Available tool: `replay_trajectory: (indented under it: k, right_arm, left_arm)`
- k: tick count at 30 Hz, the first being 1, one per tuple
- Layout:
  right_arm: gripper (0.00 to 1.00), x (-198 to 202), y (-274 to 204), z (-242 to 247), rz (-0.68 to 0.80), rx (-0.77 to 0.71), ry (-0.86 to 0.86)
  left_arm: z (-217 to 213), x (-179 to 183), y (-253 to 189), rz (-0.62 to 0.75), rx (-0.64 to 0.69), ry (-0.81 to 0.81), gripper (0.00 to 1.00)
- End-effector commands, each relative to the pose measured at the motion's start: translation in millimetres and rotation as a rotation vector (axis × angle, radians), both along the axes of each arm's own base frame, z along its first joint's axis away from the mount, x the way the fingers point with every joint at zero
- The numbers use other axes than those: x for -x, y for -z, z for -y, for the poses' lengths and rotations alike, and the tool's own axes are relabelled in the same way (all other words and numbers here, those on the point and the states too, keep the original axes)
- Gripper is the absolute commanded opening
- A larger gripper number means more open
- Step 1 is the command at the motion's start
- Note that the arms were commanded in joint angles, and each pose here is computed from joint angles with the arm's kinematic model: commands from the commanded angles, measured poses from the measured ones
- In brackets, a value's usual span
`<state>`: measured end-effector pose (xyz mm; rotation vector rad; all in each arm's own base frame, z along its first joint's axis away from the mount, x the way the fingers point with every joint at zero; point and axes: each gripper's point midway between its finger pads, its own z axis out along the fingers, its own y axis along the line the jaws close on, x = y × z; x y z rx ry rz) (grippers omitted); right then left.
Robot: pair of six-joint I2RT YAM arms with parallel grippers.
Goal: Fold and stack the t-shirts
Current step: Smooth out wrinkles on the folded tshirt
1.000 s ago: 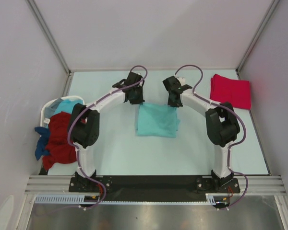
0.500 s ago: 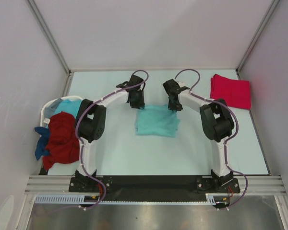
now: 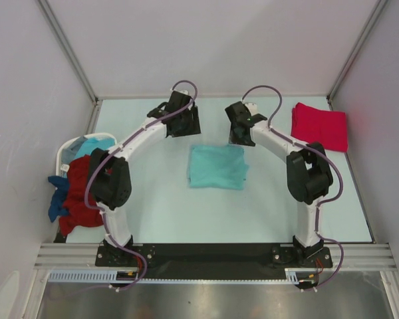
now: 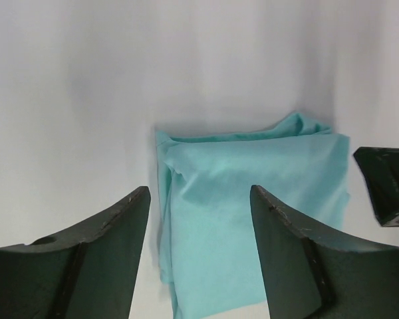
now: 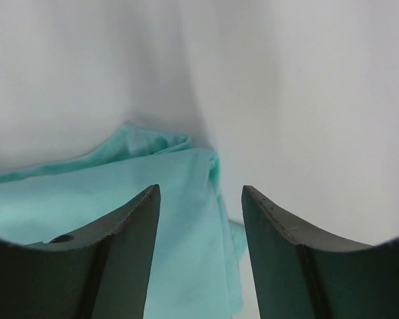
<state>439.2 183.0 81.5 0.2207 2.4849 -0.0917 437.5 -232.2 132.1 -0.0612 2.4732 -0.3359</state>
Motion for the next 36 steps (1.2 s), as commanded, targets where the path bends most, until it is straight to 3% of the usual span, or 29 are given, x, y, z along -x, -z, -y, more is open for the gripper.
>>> replay_trajectory:
  k: [1,6,9,29,33,36]
  right_arm:
    - [0.56,8,-44,-23,0.083,-0.016,-0.047]
    - [0.45,25,-24,-46,0.039,-0.036,-0.088]
    - [0.43,34,-12,-57,0.015,-0.031,-0.111]
    - [0.42,70,86,-52,-0.203,0.011,-0.125]
    - [0.42,73,92,-50,-0.217,0.014,-0.123]
    - [0.42,67,74,-49,-0.164,0.010,-0.110]
  left_arm:
    - [4,9,-41,0.085,0.062,0.010,0.65]
    - [18,31,-13,0.034,0.070,0.069,0.52]
    - [25,39,5,-0.003,0.066,0.093,0.48]
    - [34,80,115,-0.288,0.016,0.159,0.41]
    - [32,87,129,-0.334,0.006,0.159,0.40]
    - [28,82,119,-0.280,-0.002,0.140,0.40]
